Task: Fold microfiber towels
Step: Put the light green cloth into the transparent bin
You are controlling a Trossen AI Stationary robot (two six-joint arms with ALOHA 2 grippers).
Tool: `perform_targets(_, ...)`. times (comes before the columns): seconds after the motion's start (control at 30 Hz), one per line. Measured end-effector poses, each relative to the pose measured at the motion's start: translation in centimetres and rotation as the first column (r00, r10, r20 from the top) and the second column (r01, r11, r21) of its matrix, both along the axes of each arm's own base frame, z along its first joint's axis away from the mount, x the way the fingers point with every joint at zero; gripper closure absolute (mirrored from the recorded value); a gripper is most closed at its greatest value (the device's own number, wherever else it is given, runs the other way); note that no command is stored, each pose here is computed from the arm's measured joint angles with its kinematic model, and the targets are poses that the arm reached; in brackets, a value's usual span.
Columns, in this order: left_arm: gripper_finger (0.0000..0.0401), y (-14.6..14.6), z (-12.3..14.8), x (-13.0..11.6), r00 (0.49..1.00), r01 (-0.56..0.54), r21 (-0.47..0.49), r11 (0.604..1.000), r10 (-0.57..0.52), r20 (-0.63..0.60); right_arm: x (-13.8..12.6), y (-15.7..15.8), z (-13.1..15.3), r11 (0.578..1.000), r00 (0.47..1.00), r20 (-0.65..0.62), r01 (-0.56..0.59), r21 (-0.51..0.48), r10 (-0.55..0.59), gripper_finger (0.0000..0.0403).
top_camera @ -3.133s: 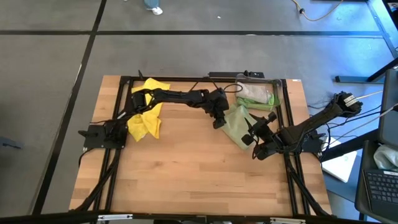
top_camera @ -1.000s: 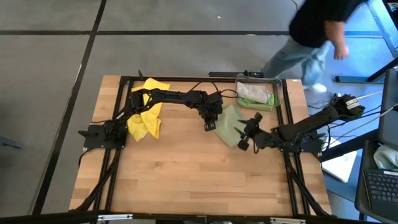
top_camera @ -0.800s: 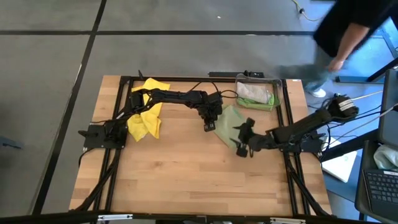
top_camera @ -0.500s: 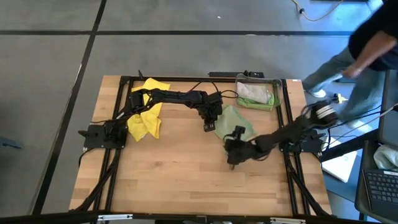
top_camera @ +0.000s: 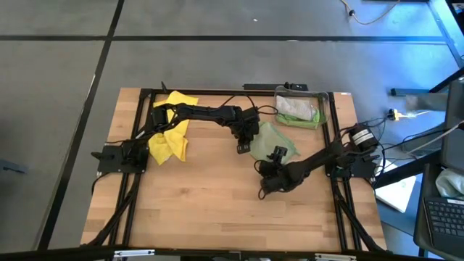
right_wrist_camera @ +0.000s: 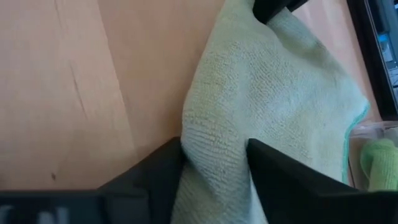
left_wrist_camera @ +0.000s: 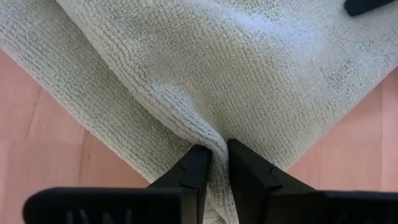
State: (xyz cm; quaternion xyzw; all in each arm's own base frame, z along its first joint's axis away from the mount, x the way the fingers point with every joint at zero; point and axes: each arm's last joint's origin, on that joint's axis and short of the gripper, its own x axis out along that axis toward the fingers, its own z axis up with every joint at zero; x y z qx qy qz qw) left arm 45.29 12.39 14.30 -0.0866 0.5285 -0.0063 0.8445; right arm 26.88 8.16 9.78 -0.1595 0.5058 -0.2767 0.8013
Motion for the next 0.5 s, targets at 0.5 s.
perform_targets(0.5, 0.0346, 1.1, 3.1, -1.5, 0.991, 0.126, 0.030, 0.992, -0.127, 0.028, -0.3, -0.3, 0.7, 0.999, 0.990, -0.134, -0.038, -0.009, 0.036, 0.0386)
